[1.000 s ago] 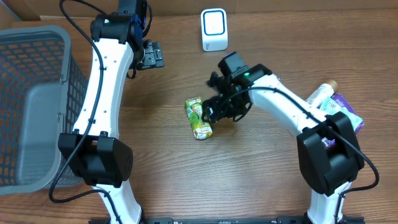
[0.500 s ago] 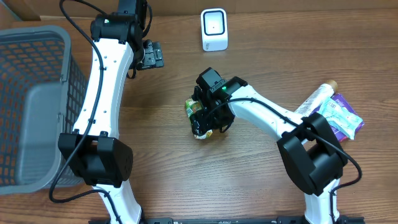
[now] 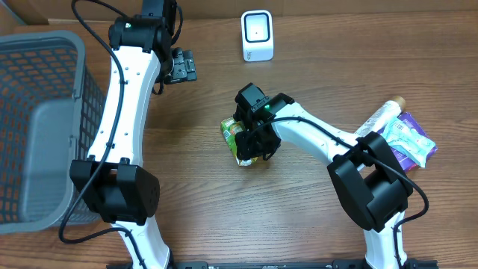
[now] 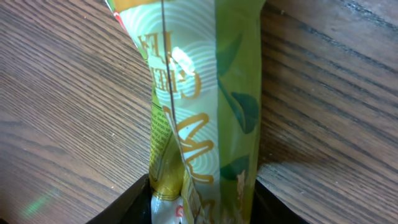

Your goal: Scan the item barcode

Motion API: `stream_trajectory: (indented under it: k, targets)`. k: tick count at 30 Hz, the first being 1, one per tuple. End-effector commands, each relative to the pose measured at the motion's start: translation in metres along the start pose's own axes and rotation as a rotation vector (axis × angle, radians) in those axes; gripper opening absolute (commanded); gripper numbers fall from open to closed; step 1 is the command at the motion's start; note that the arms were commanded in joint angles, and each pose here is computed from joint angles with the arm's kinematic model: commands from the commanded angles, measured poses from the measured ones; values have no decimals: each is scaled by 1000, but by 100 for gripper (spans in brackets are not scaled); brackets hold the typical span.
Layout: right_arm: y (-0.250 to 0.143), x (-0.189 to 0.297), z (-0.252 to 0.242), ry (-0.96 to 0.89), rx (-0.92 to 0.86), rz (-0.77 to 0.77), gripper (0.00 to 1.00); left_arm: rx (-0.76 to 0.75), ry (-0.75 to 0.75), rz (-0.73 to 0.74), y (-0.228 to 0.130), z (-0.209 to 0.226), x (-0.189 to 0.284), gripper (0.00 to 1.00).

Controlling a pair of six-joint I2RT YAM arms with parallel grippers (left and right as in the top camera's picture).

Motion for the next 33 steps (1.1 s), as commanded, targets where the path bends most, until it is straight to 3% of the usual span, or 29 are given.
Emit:
stream_trajectory:
  k: [1,3,6,13,21,27,33]
  targets:
    - [11,6,-4,16,-34,-20,33,-5,0,-37,4,0,12,99]
    - [11,10,-6,45,-41,-13,14,-6,0,-37,4,0,12,99]
    - [13,21,-1,141,-52,0,4,-8,0,-37,4,0,12,100]
    - [19,78,14,406,-20,-34,4,-8,-1,-37,4,-1,13,99]
    - [11,196,32,802,178,-195,4,-8,0,-37,4,-1,12,99]
    - [-4,296,42,1206,361,-308,4,-8,0,-37,4,0,12,99]
    - [5,322,31,1197,299,-325,4,-9,-1,-37,4,-1,13,100]
Point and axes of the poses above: each gripper's point midway between its finger pads, its own x axis back along the fingers, its own z axis along the line the jaws close on, y = z × x, the point moved 1 cm from there along x, back along the fingers, and after that the axes turned 7 degrees about -x, right-handed, at the moved point
